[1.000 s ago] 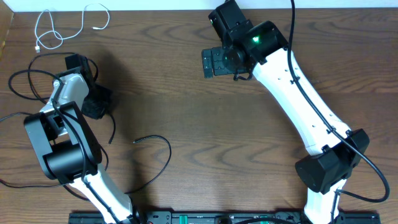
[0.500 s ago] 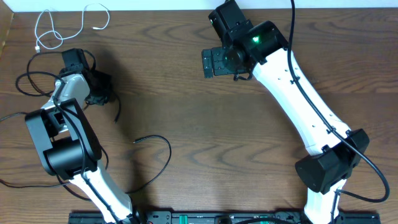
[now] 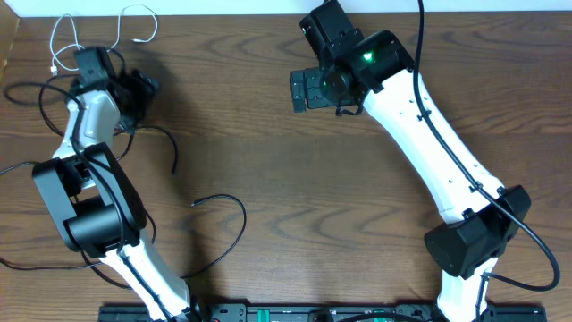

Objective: Untangle cables

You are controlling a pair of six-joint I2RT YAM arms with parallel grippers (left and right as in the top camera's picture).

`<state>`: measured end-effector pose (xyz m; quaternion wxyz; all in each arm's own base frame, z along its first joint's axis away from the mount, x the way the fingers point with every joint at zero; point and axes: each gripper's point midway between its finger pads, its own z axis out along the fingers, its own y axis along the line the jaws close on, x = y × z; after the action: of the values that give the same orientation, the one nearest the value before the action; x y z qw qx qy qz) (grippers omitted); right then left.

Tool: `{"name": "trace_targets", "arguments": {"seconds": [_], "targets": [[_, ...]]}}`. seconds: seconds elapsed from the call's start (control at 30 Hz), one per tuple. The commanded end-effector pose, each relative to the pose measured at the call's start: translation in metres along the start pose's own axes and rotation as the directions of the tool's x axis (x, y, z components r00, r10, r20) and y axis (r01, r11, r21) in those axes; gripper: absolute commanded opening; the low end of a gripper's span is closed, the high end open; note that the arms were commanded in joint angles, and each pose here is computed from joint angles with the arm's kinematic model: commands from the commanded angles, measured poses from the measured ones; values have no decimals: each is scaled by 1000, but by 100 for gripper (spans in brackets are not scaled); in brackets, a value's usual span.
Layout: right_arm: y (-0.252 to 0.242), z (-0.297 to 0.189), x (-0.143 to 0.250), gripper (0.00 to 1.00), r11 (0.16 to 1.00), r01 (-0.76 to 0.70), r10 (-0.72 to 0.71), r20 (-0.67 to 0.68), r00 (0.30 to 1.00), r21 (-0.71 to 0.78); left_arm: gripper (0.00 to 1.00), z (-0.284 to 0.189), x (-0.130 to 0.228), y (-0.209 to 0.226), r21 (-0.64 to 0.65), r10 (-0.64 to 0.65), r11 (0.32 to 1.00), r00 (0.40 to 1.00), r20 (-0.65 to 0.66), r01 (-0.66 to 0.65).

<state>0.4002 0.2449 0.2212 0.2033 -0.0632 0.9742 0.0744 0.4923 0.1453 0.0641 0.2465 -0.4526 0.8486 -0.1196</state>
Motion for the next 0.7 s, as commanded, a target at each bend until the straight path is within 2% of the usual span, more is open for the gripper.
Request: {"name": "trace_targets", "arguments": {"seconds": [0.0, 0.17, 0.3, 0.47, 0.67], "targets": [[-1, 5, 2, 99, 1000, -10, 10, -14, 1000, 9, 88, -13, -43, -7, -51, 162, 987, 973, 163, -156], [0, 5, 3, 99, 1000, -8, 8, -15, 1000, 8, 88, -11, -70, 2, -144, 222, 972, 935, 277, -188], [1, 5, 4, 99, 1000, -5, 5, -17, 1000, 8, 88, 7, -83, 2, -146, 233, 970, 911, 341, -193], [1, 5, 8, 99, 1000, 0, 1, -30, 1000, 12, 88, 43, -83, 8, -139, 241, 969, 902, 358, -204], [-2, 5, 18, 99, 1000, 6, -4, -69, 998, 29, 87, 78, -73, 24, -178, 317, 946, 893, 321, -272]]}}
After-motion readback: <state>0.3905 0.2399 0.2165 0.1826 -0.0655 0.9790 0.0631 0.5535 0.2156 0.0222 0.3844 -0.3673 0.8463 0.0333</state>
